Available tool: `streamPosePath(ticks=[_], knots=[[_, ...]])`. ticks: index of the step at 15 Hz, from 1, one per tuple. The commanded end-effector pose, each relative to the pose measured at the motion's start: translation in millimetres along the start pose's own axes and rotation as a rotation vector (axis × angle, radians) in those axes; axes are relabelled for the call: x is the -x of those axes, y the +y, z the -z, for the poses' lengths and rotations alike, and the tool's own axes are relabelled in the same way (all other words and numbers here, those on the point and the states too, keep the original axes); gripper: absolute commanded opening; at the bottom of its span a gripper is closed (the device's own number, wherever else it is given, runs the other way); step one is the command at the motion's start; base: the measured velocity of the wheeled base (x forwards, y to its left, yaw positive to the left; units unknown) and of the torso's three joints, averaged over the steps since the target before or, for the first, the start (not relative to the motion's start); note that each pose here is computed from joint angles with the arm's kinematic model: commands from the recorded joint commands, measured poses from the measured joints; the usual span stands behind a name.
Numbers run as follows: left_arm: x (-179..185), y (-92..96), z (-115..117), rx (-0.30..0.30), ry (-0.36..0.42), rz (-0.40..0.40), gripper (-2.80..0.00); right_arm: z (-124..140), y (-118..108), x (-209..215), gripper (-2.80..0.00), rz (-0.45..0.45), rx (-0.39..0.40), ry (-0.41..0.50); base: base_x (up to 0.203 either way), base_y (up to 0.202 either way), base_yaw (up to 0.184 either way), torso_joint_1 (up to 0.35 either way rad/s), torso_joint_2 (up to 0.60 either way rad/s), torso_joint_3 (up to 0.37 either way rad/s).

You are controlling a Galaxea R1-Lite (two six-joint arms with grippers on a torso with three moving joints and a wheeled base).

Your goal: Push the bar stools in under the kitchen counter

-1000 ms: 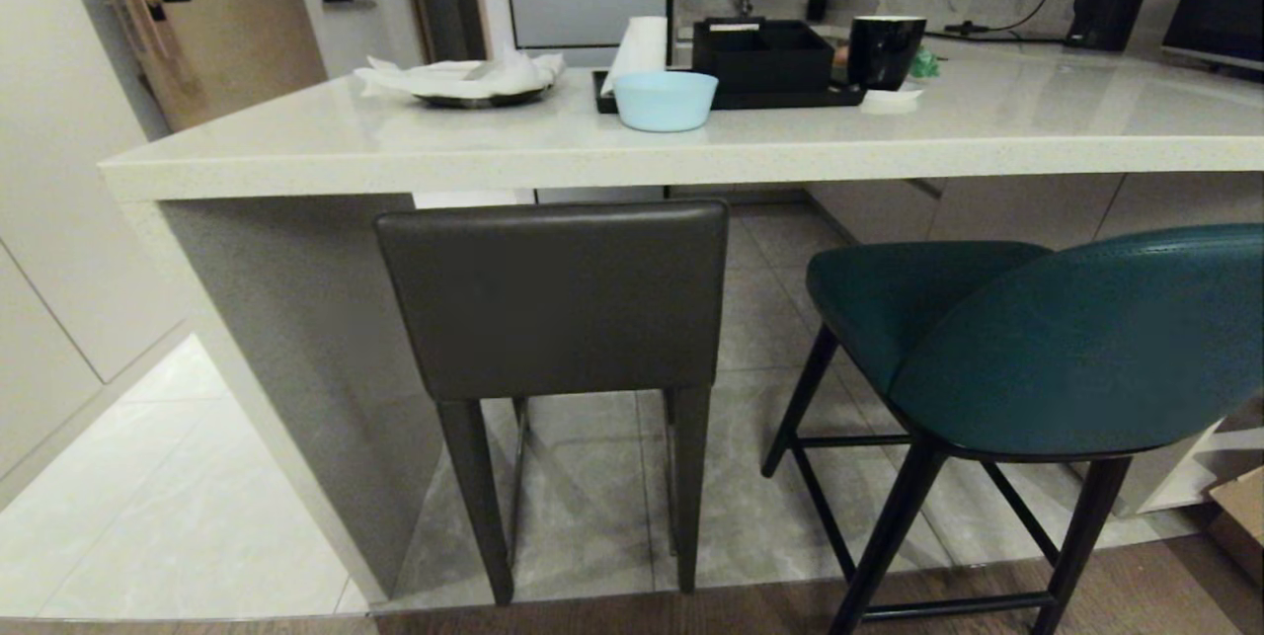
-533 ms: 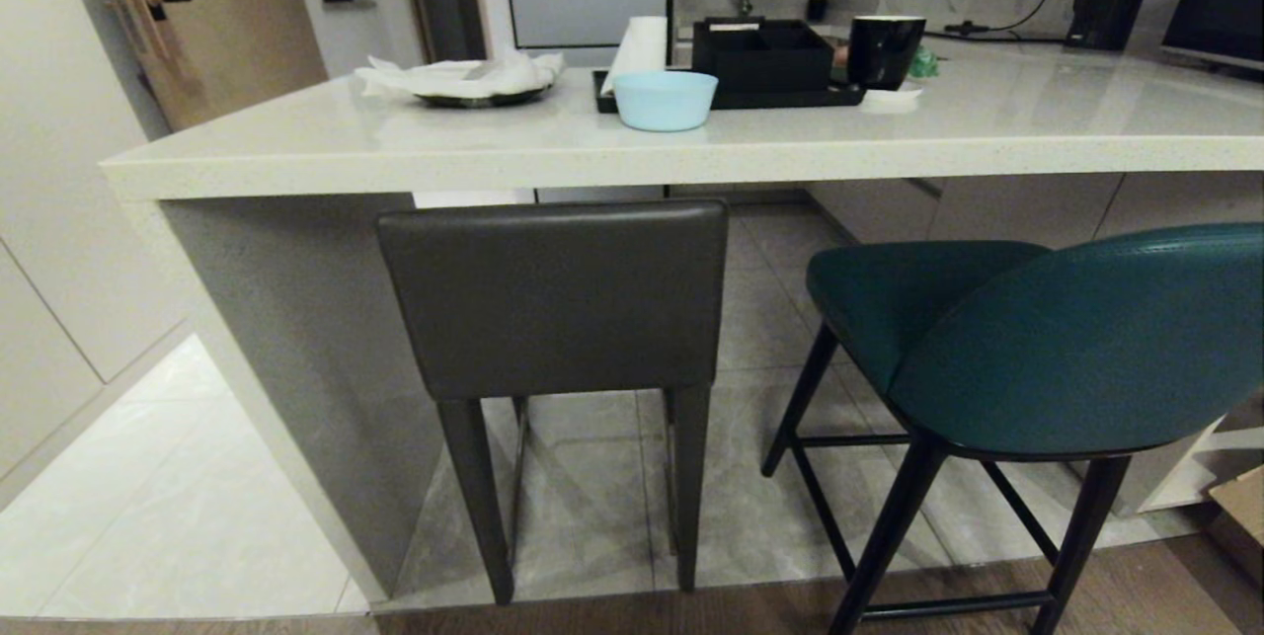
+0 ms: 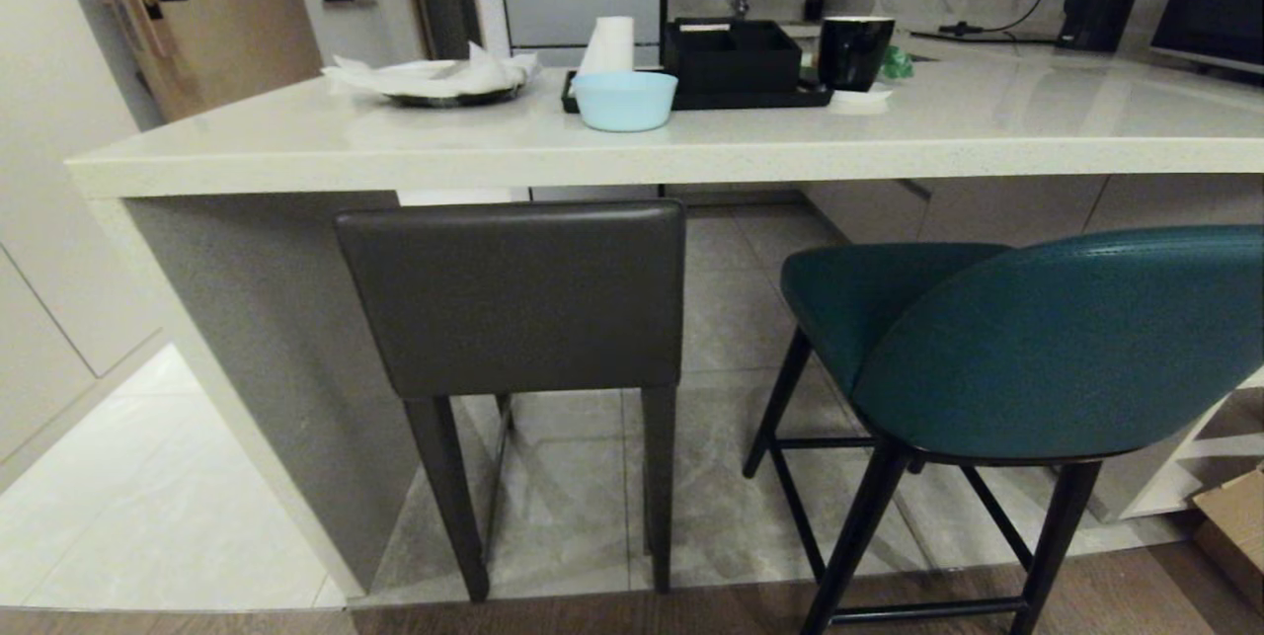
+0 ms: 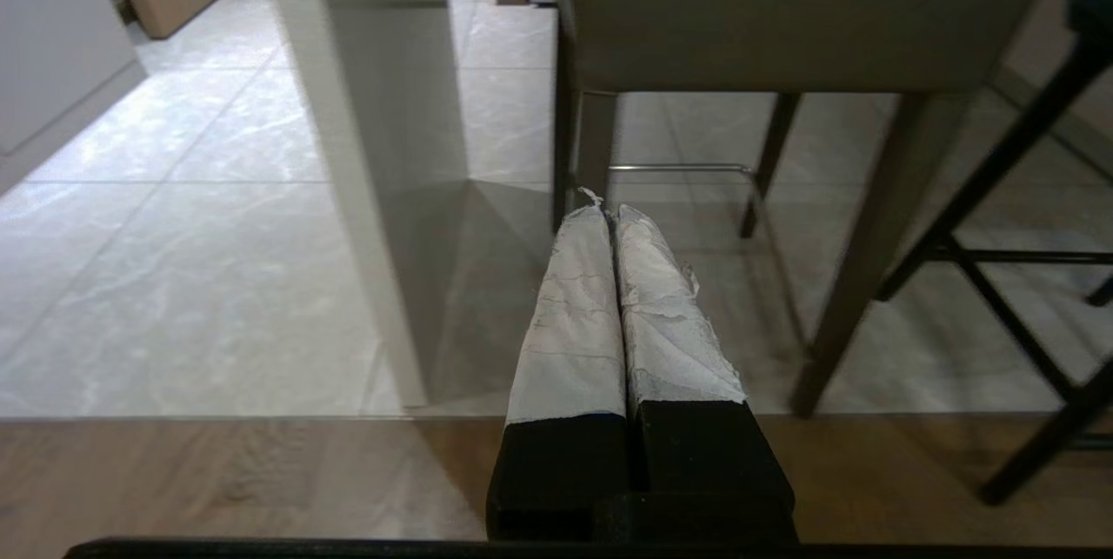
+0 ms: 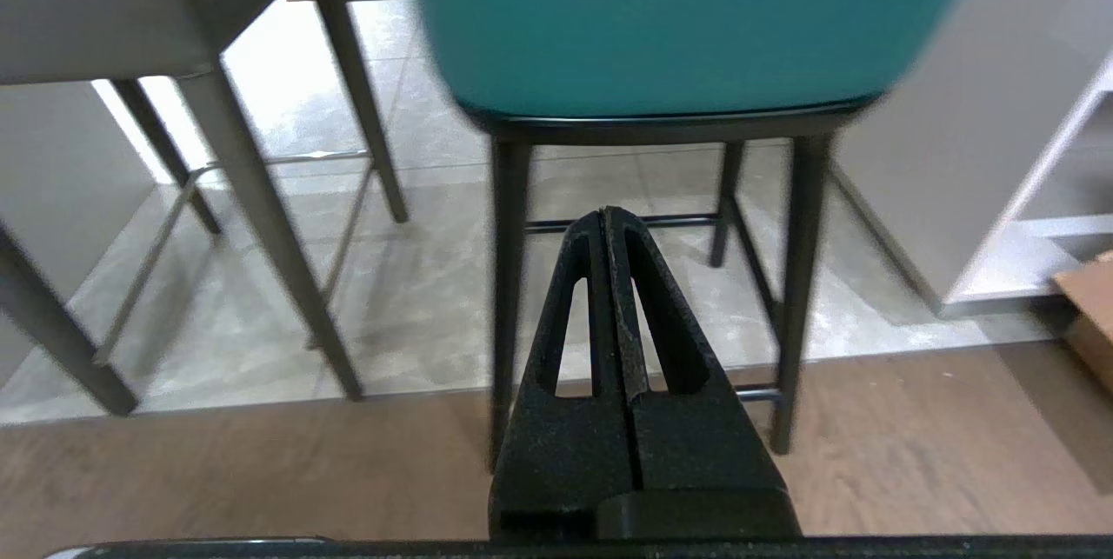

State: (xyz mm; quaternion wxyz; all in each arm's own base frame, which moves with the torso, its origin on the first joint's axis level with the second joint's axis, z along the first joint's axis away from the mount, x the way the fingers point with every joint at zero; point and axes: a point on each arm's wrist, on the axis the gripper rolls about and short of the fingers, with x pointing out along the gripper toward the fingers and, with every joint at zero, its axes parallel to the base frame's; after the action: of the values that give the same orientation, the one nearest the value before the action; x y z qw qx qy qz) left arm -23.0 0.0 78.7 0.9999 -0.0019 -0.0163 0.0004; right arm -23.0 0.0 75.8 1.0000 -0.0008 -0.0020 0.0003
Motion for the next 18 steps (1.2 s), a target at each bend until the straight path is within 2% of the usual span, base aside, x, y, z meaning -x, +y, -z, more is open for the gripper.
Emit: streamPosePath(ticks=[1, 7, 9, 11, 12, 18], knots=[[-0.7, 0.0, 2.5, 0.001, 0.01, -0.001, -2.8, -0.3, 0.0, -0.1, -2.8, -0.001, 0.0, 0.001, 0.0, -0.192, 0.003, 0.002, 0.0, 0.005], [-0.7, 0.0, 2.3, 0.003, 0.008, 0.001, -2.8, 0.0, 0.0, -0.2, -2.8, 0.001, 0.0, 0.002, 0.0, -0.173, -0.001, 0.001, 0.0, 0.0], [-0.2, 0.0, 2.1, -0.023, 0.019, 0.001, -2.8, -0.2, 0.0, -0.1, -2.8, 0.002, 0.0, 0.001, 0.0, 0.0, 0.0, 0.0, 0.0, 0.0], [2.9, 0.0, 3.7, -0.028, 0.099, 0.003, -2.8, -0.3, 0.0, -0.1, -2.8, 0.001, 0.0, 0.001, 0.0, 0.0, 0.0, 0.0, 0.0, 0.0], [3.1, 0.0, 2.7, -0.028, 0.112, 0.002, -2.8, -0.3, 0.0, -0.1, -2.8, 0.001, 0.0, 0.001, 0.0, 0.0, 0.0, 0.0, 0.0, 0.0], [3.4, -0.1, 3.1, -0.027, 0.102, 0.009, -2.8, -0.3, 0.0, -0.1, -2.8, 0.001, 0.0, 0.001, 0.0, 0.0, 0.0, 0.0, 0.0, 0.0]])
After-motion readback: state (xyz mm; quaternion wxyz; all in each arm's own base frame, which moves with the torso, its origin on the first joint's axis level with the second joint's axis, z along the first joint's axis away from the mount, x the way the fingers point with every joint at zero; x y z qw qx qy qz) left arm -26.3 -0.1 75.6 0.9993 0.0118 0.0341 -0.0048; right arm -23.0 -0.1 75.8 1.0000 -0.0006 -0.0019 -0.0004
